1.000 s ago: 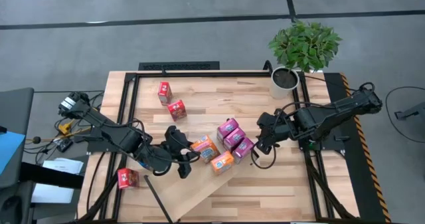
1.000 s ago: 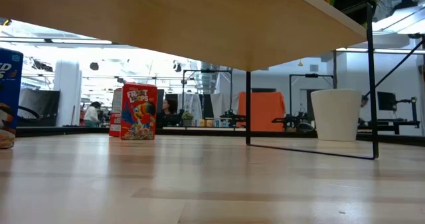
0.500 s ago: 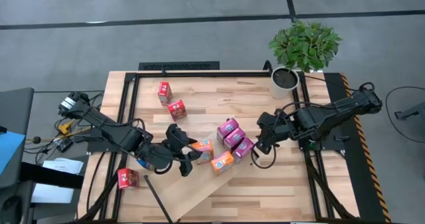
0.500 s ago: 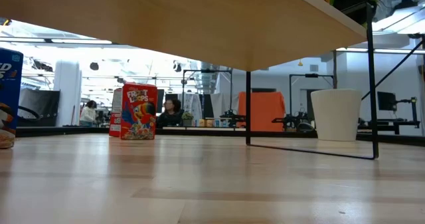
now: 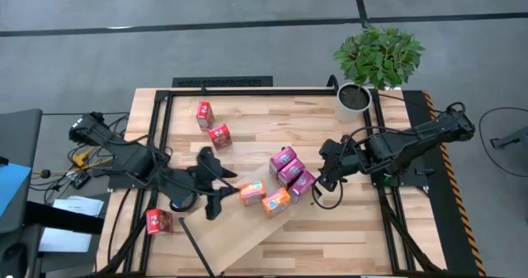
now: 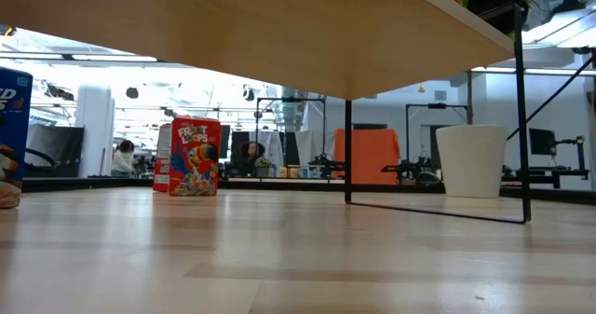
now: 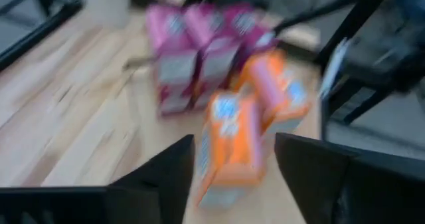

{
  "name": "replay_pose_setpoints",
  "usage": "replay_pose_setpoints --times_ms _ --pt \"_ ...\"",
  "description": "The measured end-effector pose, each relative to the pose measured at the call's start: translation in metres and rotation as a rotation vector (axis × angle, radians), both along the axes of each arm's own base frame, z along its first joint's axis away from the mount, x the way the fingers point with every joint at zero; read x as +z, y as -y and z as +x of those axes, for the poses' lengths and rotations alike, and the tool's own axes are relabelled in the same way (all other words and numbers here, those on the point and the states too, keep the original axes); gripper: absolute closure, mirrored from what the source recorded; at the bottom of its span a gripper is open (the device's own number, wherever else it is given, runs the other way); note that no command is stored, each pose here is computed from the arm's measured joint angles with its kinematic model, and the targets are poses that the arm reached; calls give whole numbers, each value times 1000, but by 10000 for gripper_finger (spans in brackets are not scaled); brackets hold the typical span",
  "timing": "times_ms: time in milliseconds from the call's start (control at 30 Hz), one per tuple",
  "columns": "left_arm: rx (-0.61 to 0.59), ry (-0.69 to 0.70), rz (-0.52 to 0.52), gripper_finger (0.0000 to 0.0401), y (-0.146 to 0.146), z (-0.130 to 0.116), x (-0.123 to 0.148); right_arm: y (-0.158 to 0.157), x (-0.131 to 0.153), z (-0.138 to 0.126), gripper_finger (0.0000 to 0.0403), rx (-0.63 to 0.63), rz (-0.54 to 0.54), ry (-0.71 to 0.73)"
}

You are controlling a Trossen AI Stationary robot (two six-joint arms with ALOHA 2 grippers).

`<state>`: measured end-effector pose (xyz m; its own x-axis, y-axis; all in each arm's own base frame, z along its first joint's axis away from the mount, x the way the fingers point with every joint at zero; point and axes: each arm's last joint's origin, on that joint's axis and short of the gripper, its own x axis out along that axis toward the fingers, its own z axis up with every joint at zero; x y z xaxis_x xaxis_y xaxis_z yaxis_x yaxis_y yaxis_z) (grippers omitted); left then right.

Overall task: Stack cereal on shelf
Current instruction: Put the orange cereal box onto the shelf

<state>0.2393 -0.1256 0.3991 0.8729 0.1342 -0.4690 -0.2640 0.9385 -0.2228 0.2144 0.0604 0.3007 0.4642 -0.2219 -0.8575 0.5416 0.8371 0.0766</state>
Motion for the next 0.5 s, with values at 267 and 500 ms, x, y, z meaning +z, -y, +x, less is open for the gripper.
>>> replay_pose_setpoints --times_ms 267,500 --pt "146 -183 69 389 10 -22 -22 0 0 0 128 0 0 0" --pt "162 -209 68 399 30 -4 -43 0 0 0 128 0 -1 0"
